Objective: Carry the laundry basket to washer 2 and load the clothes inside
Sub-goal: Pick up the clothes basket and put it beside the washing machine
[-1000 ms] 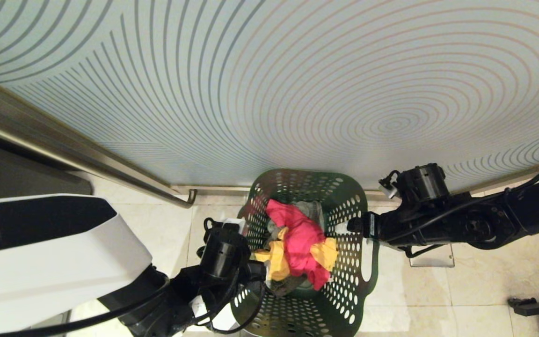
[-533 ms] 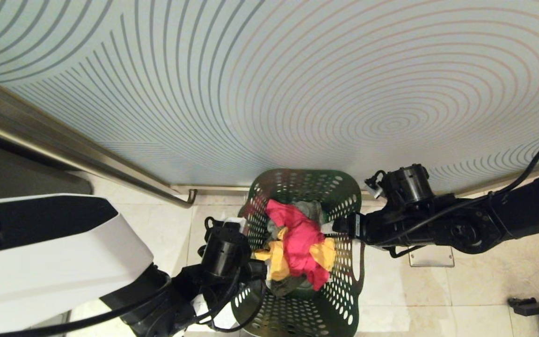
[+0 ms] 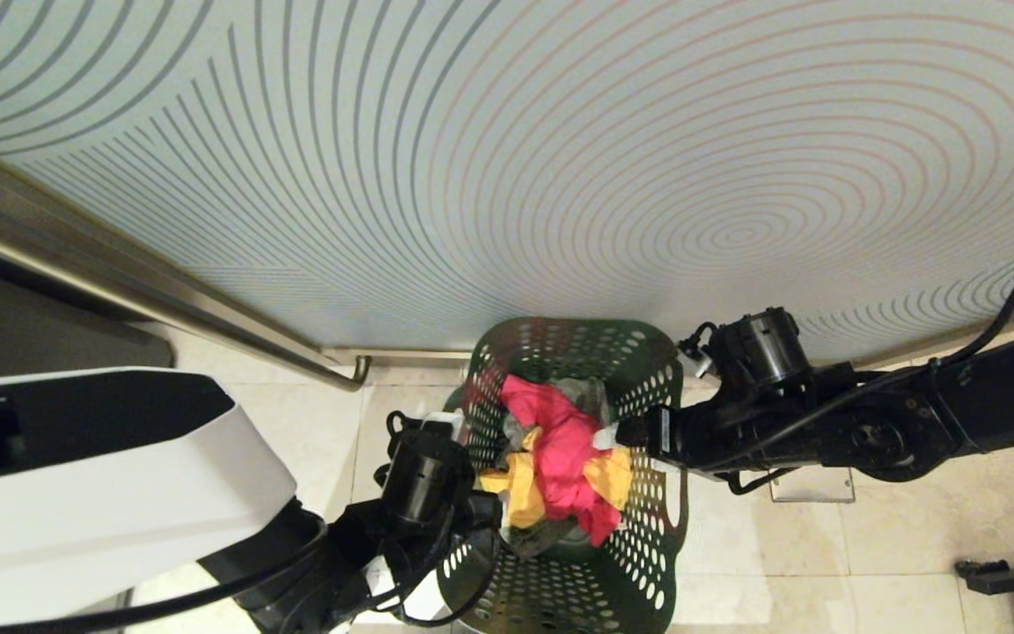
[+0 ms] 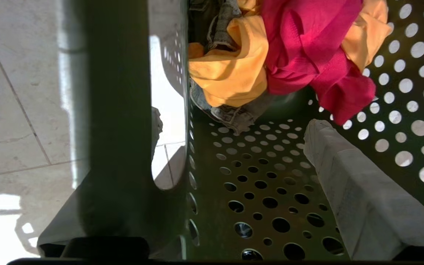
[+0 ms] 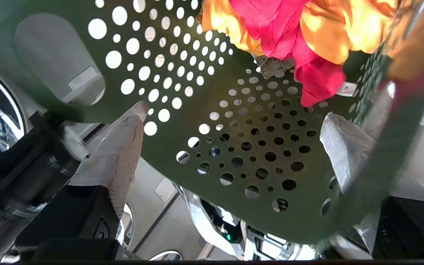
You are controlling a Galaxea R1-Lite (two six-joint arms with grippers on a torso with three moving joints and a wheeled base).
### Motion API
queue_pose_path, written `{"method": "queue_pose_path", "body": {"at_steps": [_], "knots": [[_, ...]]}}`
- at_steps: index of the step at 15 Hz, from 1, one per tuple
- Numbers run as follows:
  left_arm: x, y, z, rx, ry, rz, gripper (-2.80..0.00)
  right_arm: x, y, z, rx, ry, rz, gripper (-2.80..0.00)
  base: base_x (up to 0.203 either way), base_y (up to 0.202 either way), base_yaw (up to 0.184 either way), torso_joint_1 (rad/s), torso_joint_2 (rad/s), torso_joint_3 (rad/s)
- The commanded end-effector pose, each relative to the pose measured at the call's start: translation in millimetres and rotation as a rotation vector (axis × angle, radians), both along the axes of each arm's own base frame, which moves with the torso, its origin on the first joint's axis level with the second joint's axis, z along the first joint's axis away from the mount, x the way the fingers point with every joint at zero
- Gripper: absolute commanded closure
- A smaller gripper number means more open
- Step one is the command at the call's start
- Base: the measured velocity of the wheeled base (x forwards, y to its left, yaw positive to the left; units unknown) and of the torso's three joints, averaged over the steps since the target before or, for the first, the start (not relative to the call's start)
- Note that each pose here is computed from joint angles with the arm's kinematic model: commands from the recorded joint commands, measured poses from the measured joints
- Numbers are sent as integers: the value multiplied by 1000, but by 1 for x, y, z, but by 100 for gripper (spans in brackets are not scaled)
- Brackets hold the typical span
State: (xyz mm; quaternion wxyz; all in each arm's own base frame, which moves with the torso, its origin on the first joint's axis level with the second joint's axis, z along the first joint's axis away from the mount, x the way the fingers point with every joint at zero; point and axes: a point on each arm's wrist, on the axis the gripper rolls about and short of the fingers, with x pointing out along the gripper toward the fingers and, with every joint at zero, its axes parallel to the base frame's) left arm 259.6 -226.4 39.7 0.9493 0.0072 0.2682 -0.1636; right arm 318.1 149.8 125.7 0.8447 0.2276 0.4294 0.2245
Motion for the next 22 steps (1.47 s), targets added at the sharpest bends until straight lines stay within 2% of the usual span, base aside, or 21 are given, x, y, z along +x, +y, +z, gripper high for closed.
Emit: {"method": "queue_pose_path", "body": {"at_steps": [1,5,9,10,12,14,22], "knots": [[1,-1,-5,5,6,1,-280,-6,0,10,9,-13,7,-280,0,0,0,0,0,0],[5,-5,-11,-4,-8,-4,-280,-4,3,-9,-18,30,16,-280,0,0,0,0,0,0],[10,-11,-4,-33,-33,-2,-280,-3,5,-10,-19,26,19,-280,0,0,0,0,0,0],[11,-11,-1,-45,-43,-2,-280,-3,5,-9,-19,26,18,-280,0,0,0,0,0,0],[17,-16,13,-106,-94,4,-280,-3,5,-11,-22,29,17,-280,0,0,0,0,0,0],[20,-19,24,-133,-122,1,-280,-2,5,-13,-27,34,18,-280,0,0,0,0,0,0],[23,-17,18,-120,-107,11,-280,-1,6,-19,-34,48,18,-280,0,0,0,0,0,0]]}}
